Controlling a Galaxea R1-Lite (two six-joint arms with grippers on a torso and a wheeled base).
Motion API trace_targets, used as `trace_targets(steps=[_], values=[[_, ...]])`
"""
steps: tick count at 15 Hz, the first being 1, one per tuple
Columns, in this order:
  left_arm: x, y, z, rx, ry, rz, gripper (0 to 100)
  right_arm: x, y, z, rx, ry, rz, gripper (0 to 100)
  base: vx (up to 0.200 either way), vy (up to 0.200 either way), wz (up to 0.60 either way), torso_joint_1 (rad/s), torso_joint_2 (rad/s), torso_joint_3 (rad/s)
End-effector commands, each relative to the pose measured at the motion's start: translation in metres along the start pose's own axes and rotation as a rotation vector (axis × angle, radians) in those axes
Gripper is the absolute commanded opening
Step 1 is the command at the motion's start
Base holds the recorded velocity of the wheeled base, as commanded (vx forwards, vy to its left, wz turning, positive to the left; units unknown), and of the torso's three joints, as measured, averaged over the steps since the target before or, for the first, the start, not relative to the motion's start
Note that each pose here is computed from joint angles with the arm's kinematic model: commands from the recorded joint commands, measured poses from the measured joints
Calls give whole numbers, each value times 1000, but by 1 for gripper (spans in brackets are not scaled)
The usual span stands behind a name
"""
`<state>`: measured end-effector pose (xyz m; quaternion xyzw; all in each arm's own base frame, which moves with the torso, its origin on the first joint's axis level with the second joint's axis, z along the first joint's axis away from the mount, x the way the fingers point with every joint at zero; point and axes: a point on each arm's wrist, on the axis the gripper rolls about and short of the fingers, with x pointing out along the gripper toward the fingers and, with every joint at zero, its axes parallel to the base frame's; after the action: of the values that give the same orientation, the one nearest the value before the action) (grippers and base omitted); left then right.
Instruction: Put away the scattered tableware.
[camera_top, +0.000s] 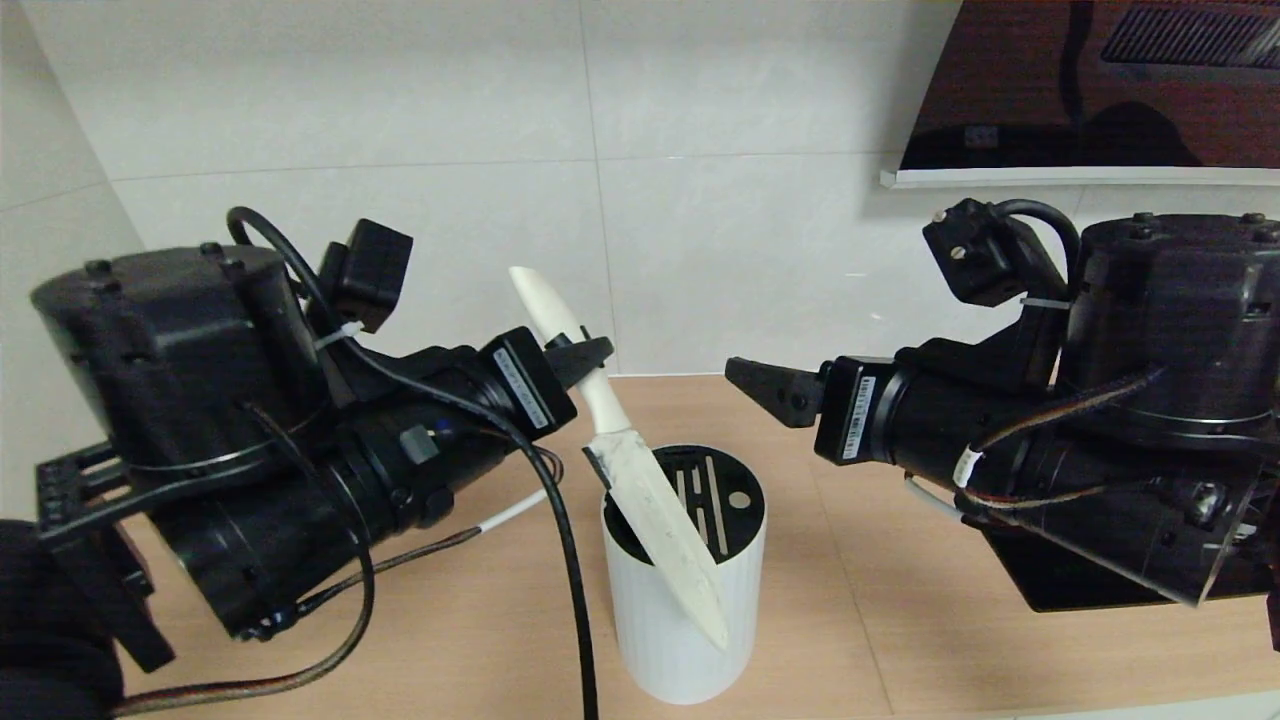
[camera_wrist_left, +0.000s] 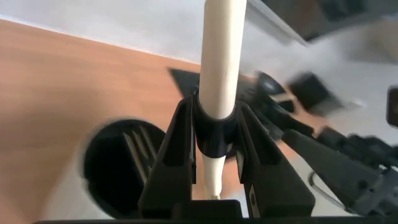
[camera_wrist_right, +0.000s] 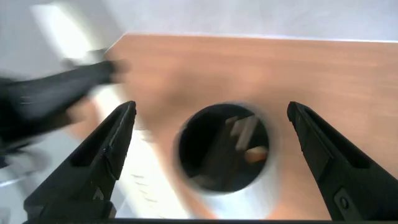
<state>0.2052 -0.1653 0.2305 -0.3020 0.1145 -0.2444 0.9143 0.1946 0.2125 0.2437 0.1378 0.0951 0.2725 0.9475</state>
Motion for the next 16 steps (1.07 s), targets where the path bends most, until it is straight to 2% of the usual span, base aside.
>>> trace_targets(steps=[1, 3, 4, 6, 8, 10, 11, 12, 13, 16], values=[[-18, -18, 30, 30, -100, 18, 0, 1, -6, 4, 5, -14, -21, 100, 0, 0, 0, 0, 0, 0], [-23, -19, 35, 143, -114, 113, 0, 1, -8, 6, 6, -20, -29, 100, 0, 0, 0, 0, 0, 0], [-21, -18, 34, 186, -126, 156, 0, 2, -10, 6, 7, -21, -33, 100, 0, 0, 0, 0, 0, 0], [-12, -21, 38, 250, -170, 224, 0, 2, -12, 7, 7, -24, -48, 100, 0, 0, 0, 0, 0, 0], [6, -30, 39, 319, -229, 329, 0, 0, -16, 10, 10, -35, -61, 100, 0, 0, 0, 0, 0, 0], [15, -38, 33, 350, -247, 350, 0, 0, -19, 12, 11, -42, -71, 100, 0, 0, 0, 0, 0, 0], [17, -39, 21, 372, -231, 330, 0, 1, -21, 13, 11, -44, -79, 100, 0, 0, 0, 0, 0, 0], [18, -39, 11, 409, -218, 323, 0, 2, -22, 12, 10, -38, -84, 100, 0, 0, 0, 0, 0, 0], [17, -39, 7, 440, -230, 331, 0, 4, -23, 10, 9, -34, -86, 100, 0, 0, 0, 0, 0, 0], [24, -41, -7, 509, -308, 341, 0, 7, -23, 7, 6, -21, -85, 100, 0, 0, 0, 0, 0, 0]])
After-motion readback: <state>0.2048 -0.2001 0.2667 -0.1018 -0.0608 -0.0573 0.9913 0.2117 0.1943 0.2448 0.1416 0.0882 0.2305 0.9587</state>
